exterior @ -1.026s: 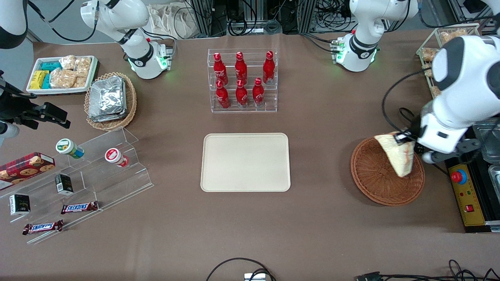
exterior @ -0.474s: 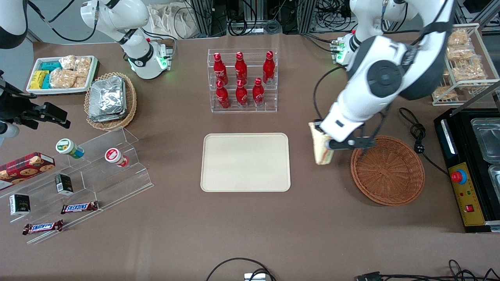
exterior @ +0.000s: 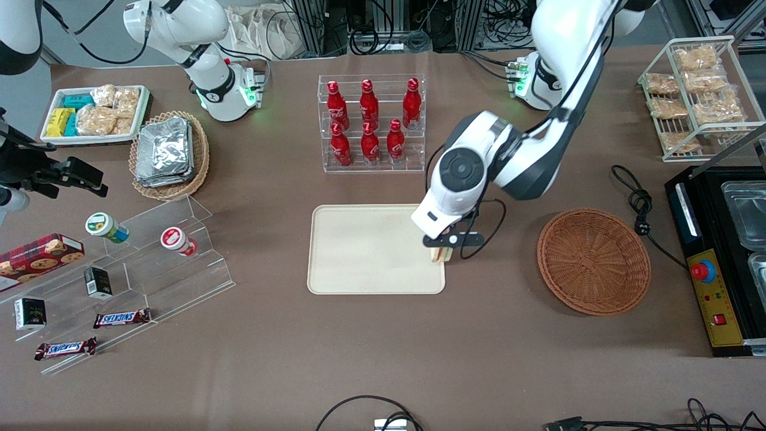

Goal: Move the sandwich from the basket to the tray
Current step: 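Lower the sandwich onto the cream tray and open the left gripper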

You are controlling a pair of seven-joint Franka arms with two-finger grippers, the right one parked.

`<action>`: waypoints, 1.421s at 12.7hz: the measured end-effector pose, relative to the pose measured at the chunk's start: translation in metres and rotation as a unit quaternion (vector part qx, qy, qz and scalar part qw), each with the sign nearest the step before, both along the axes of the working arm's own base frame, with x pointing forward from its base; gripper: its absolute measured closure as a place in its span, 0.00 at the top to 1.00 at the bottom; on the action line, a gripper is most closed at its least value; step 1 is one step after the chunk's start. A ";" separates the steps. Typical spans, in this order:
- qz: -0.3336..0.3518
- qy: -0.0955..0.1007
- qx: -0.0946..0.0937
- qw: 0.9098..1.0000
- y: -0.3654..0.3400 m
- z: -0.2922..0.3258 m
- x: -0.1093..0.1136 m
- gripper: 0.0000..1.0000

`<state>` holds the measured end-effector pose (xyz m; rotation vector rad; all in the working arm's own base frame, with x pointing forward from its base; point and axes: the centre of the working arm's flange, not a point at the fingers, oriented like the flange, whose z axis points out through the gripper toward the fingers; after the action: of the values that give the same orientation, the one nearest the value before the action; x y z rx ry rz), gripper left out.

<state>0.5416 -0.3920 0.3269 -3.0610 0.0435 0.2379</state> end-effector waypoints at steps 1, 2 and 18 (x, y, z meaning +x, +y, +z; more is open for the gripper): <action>-0.004 -0.002 0.002 1.000 -0.003 -0.017 0.005 0.17; -0.006 -0.004 0.001 1.000 -0.007 -0.028 0.007 0.17; -0.022 -0.036 0.013 0.999 -0.038 -0.087 -0.003 0.46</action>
<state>0.5391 -0.4302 0.2400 -3.0361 0.1023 0.1236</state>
